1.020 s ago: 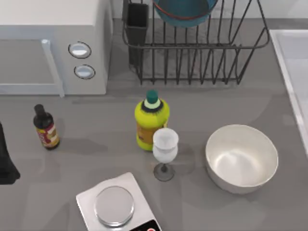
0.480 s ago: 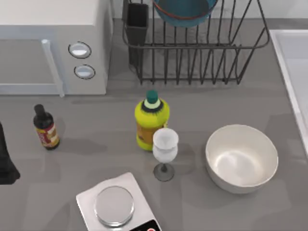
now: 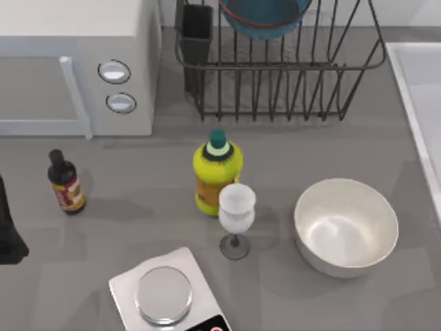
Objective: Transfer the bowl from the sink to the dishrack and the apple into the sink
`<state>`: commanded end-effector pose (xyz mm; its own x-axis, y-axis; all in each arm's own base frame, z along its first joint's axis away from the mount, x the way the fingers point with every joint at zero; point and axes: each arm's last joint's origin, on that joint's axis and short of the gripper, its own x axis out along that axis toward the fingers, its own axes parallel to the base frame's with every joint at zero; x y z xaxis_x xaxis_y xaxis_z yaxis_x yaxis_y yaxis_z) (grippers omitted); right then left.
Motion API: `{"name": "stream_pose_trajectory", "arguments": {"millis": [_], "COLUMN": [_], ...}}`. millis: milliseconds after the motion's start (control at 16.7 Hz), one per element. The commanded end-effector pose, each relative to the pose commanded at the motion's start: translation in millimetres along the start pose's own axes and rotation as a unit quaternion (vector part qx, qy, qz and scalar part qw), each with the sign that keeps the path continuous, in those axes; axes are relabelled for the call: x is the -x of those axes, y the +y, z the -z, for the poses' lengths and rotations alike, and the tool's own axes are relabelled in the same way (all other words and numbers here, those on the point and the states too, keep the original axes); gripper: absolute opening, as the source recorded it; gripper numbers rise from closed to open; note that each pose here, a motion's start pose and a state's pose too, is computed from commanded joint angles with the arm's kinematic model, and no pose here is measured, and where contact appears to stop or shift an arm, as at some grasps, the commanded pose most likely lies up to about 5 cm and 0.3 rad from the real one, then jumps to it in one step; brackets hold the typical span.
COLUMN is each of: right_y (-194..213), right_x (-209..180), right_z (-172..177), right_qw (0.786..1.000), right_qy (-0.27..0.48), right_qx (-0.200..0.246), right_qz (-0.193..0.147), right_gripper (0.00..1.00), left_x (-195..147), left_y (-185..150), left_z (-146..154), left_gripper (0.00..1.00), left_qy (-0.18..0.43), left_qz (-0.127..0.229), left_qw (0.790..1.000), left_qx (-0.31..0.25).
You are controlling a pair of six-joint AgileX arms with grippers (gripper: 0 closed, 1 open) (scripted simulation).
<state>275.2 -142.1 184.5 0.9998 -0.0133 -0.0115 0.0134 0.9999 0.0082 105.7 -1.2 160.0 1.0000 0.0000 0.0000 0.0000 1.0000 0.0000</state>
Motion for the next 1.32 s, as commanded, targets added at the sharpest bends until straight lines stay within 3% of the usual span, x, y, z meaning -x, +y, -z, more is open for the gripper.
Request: {"name": "stream_pose_trajectory", "arguments": {"millis": [600,1020,1320], "right_y": [1.7,4.6,4.6], "right_x": [2.6,6.7,6.7], "right_z": [113.8,125.6,125.6], "right_qw": [1.000,1.000,1.000], "right_qy": [-0.011,-0.006,-0.006], "right_qx": [0.007,0.004,0.004], "right_qz": [-0.002,-0.002,-0.002], "right_gripper": [0.00,0.00,0.38], "left_x": [0.0,0.0,0.0], "left_y": [0.0,0.0,0.0], "left_z": [0.0,0.0,0.0], "left_gripper": [1.00,1.00,1.00], "left_qy": [0.000,0.000,0.000], "left_qz": [0.000,0.000,0.000], "left_qw": [1.000,1.000,1.000], "left_qx": [0.000,0.000,0.000]}}
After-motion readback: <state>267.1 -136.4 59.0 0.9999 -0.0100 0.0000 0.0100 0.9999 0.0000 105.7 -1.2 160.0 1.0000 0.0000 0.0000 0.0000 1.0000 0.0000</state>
